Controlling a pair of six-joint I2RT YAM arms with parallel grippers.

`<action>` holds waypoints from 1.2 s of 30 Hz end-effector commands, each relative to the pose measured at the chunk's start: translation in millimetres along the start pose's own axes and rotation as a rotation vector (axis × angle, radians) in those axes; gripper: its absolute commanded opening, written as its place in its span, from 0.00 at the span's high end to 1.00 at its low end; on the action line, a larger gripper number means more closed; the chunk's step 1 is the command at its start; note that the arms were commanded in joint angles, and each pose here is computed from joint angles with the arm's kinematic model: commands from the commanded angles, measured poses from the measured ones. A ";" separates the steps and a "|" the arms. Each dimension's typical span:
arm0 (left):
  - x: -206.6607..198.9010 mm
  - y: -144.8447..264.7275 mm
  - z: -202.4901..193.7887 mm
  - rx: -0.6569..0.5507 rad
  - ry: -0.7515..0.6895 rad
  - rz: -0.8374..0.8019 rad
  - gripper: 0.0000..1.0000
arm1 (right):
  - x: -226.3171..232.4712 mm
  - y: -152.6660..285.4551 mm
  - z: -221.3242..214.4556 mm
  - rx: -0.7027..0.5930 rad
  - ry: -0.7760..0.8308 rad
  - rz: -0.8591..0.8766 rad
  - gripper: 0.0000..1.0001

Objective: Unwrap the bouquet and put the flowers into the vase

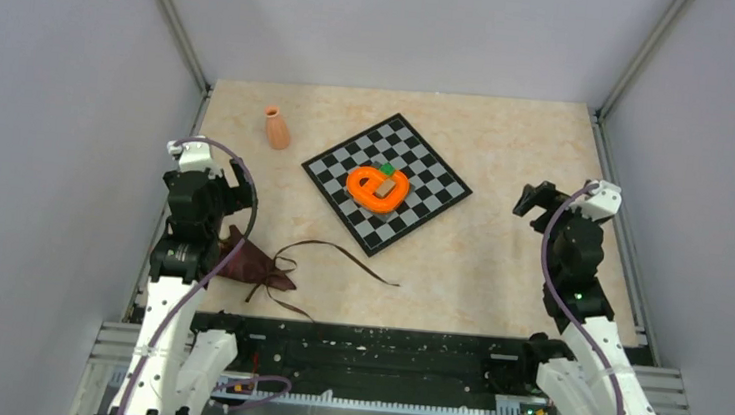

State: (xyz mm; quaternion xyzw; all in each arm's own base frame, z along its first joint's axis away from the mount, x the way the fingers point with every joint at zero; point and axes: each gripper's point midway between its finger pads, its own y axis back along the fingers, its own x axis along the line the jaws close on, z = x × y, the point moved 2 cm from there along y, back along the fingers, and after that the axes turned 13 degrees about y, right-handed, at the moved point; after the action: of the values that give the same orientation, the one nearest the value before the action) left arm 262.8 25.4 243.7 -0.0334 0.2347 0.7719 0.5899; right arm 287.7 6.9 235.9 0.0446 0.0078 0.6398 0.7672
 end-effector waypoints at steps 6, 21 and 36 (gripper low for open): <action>-7.3 5.7 23.4 -0.081 0.032 -0.022 0.01 | -6.1 4.0 10.5 -0.053 -0.071 -0.038 0.01; 3.2 17.4 7.8 -0.076 0.225 0.038 0.01 | 35.7 0.8 -15.2 0.064 0.038 0.233 0.01; 9.2 26.5 -133.1 0.479 0.580 0.229 0.01 | 58.0 1.4 -25.0 0.143 0.072 0.378 0.04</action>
State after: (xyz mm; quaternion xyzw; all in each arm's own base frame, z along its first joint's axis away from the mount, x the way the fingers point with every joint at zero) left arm 217.4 2.8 159.5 -0.0759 0.4698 0.7607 0.4414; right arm 289.9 68.0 183.6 0.1044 0.0965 0.7717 0.6199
